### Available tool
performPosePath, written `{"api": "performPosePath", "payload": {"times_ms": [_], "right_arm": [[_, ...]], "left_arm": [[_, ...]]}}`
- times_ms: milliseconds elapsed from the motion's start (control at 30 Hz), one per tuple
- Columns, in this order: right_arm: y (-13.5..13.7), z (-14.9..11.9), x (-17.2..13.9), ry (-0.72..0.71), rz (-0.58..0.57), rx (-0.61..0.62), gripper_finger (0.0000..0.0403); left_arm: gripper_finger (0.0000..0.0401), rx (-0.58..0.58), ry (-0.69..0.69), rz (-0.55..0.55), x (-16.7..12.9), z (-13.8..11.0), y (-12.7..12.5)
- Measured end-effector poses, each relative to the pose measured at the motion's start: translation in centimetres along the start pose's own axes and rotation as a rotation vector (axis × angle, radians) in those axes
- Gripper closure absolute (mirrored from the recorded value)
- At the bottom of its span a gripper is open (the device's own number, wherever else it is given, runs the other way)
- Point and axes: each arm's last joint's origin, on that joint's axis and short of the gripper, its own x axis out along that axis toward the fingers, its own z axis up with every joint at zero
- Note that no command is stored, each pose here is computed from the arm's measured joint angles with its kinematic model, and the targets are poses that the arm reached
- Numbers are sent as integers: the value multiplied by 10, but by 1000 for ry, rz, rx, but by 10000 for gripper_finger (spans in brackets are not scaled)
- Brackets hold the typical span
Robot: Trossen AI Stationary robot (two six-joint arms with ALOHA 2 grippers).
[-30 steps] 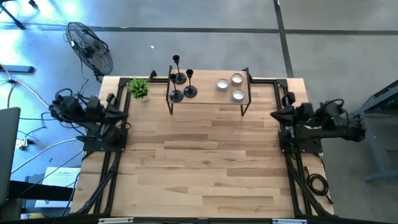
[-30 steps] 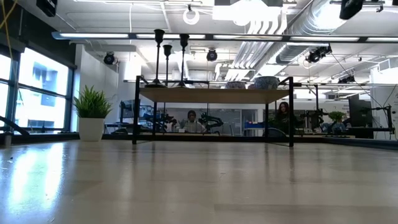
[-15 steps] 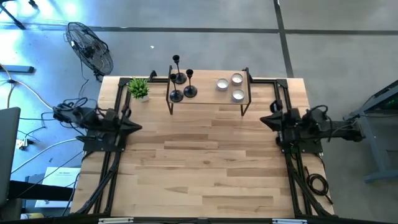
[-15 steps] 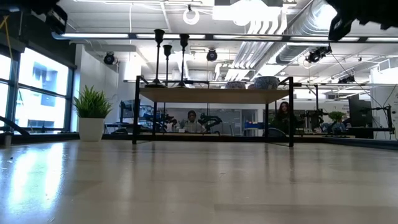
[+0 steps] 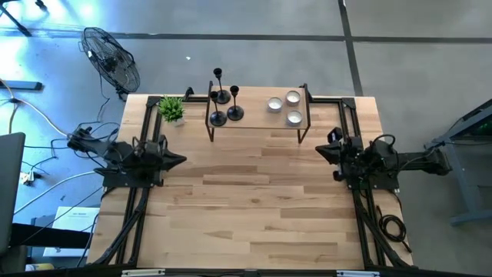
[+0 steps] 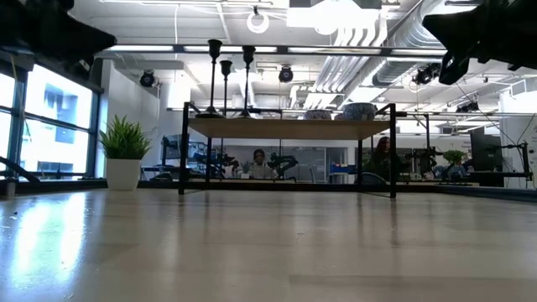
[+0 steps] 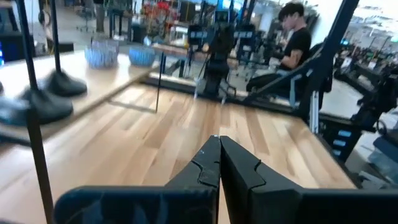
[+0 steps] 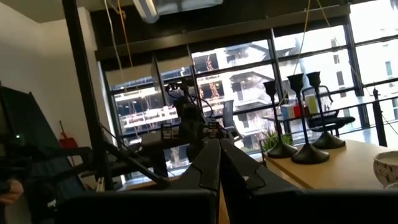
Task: Pick & Place candle stick holders
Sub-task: Return to Home Position
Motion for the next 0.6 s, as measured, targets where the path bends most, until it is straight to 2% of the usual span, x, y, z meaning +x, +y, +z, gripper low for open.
{"api": "performPosePath", "payload": {"times_ms": [167,267,400,600], "right_arm": [[-1,-2,0,18,-12,0,403],[-3,-2,0,20,-27,-3,403],[-6,-3,0,31,-57,-12,403],[-11,-5,0,51,-99,-1,403]], "left_arm": [[401,-52,51,12,6,-21,1],[401,-71,34,-41,9,-28,-1],[401,-74,29,-47,12,-37,-1],[401,-2,22,-30,12,-37,0]]}}
